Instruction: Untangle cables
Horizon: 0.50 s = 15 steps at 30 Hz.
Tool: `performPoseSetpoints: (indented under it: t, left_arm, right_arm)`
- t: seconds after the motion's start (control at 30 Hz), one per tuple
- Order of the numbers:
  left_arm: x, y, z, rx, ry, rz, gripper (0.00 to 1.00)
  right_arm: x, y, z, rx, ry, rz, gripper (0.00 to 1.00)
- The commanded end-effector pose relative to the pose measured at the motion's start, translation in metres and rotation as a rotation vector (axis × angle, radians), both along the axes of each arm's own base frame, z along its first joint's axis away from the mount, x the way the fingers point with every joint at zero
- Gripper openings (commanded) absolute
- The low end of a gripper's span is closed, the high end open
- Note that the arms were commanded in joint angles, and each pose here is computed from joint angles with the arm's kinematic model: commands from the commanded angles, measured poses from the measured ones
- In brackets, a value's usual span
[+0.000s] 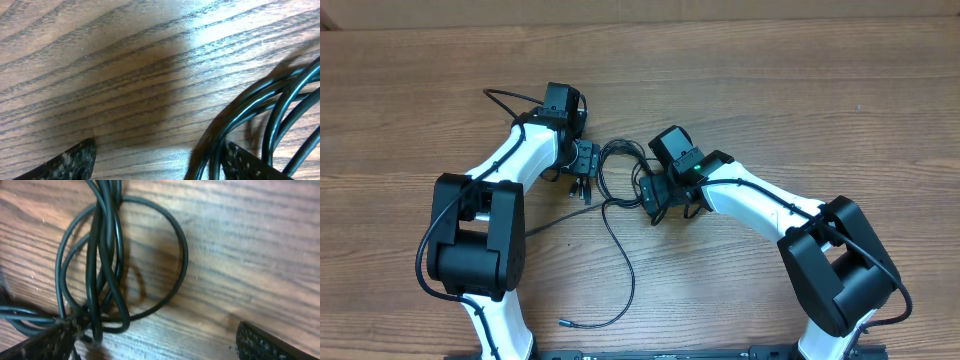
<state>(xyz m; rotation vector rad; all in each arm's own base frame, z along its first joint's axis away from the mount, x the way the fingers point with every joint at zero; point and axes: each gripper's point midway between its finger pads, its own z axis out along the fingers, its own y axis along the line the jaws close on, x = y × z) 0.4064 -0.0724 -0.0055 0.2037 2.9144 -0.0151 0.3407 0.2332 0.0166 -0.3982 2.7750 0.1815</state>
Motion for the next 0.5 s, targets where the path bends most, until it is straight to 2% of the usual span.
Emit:
performPoseSetpoints:
  t: [0.0, 0.27, 0.47]
  left_arm:
    - [-0.054, -0.004, -0.064, -0.043, 0.229, -0.025, 0.81]
    - [-0.053, -0.004, -0.064, -0.043, 0.225, -0.025, 0.82]
    - [-0.052, 0.010, -0.064, 0.035, 0.219, -0.015, 0.84]
  right_arm:
    - [0.006, 0.002, 0.003, -0.004, -0.030, 0.018, 1.00]
    - [0.017, 0.001, -0.003, -0.028, -0.073, 0.014, 1.00]
    - [0.001, -0.017, -0.014, -0.114, -0.003, 0.025, 1.00]
